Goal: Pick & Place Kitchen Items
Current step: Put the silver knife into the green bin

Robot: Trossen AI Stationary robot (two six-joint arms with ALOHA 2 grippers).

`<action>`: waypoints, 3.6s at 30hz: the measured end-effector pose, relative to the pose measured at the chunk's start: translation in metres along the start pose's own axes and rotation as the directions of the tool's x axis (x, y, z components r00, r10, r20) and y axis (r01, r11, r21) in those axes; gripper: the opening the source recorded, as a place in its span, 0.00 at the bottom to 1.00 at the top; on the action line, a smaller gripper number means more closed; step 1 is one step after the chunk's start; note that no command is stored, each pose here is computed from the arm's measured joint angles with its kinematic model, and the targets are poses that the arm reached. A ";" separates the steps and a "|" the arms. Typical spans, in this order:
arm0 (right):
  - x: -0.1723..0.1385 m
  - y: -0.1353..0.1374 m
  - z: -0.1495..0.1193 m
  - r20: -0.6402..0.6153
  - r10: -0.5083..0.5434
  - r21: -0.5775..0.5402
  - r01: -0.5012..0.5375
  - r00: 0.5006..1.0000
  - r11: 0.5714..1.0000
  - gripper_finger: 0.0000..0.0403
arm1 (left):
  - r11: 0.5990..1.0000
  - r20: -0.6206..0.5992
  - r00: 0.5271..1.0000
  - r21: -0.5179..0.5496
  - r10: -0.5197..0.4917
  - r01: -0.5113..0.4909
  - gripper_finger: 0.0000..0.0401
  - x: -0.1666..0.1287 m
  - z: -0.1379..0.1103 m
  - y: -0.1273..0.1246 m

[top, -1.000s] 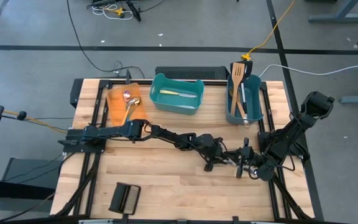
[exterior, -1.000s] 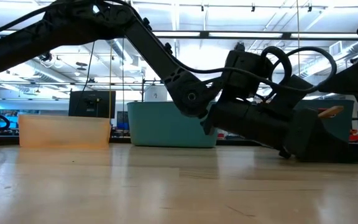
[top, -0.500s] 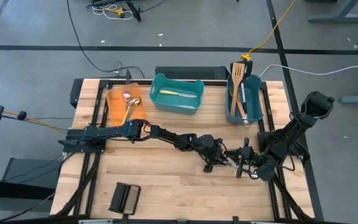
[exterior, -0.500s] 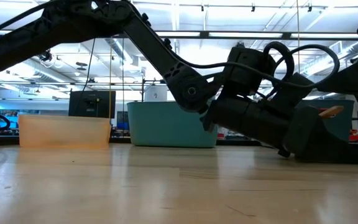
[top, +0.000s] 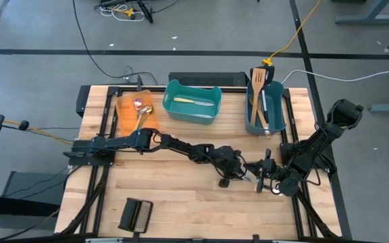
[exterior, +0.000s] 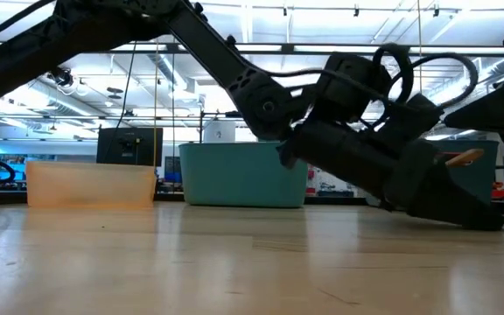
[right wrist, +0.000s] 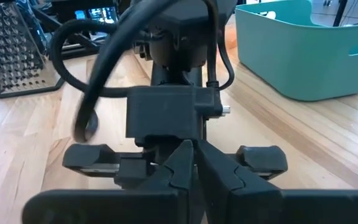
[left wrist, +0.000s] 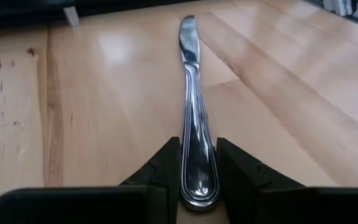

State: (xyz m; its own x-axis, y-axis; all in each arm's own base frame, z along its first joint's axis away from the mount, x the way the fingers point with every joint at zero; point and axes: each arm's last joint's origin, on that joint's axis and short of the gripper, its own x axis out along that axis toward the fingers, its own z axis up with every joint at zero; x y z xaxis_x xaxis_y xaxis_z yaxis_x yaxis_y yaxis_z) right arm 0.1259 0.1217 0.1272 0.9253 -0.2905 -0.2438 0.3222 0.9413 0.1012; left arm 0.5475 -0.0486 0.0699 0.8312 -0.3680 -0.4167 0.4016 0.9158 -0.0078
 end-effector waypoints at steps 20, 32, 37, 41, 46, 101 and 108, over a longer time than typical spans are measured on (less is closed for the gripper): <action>0.000 0.000 0.000 0.010 -0.010 -0.001 0.010 1.000 1.000 0.08 | 0.997 -0.021 1.000 0.071 -0.019 0.020 0.22 -0.017 0.032 -0.003; 0.000 -0.001 0.000 0.014 -0.018 -0.009 0.018 1.000 1.000 0.08 | 0.998 -0.096 0.995 0.049 -0.038 0.043 0.22 -0.024 0.030 0.000; 0.000 -0.001 0.000 0.012 -0.019 -0.018 0.019 1.000 1.000 0.08 | 0.997 -0.088 0.996 0.072 -0.034 0.040 0.22 -0.037 0.050 0.003; 0.000 -0.001 -0.001 0.009 -0.021 -0.025 0.022 1.000 0.999 0.08 | 0.996 -0.083 0.996 0.083 -0.033 0.040 0.22 -0.049 0.059 0.000; 0.000 -0.002 -0.001 0.007 -0.023 -0.031 0.023 1.000 0.999 0.08 | 0.996 -0.122 0.992 0.075 -0.041 0.051 0.22 -0.061 0.052 -0.005; 0.000 -0.003 0.000 0.025 -0.046 0.058 0.045 0.999 0.997 0.08 | 0.862 -0.117 0.861 -0.060 0.495 -0.504 0.22 -0.354 0.019 -0.002; 0.004 -0.004 0.001 0.029 -0.066 0.071 0.064 0.997 0.995 0.08 | 0.809 -0.128 0.815 -0.108 0.565 -0.578 0.22 -0.380 0.009 0.027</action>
State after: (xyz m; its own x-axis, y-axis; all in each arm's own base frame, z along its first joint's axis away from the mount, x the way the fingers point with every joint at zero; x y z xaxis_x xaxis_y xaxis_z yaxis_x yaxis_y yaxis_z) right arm 0.1283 0.1165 0.1269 0.9072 -0.3572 -0.2221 0.3943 0.9060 0.1537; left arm 0.2454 0.1150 0.2360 0.8554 0.2380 -0.4601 -0.1968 0.9709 0.1364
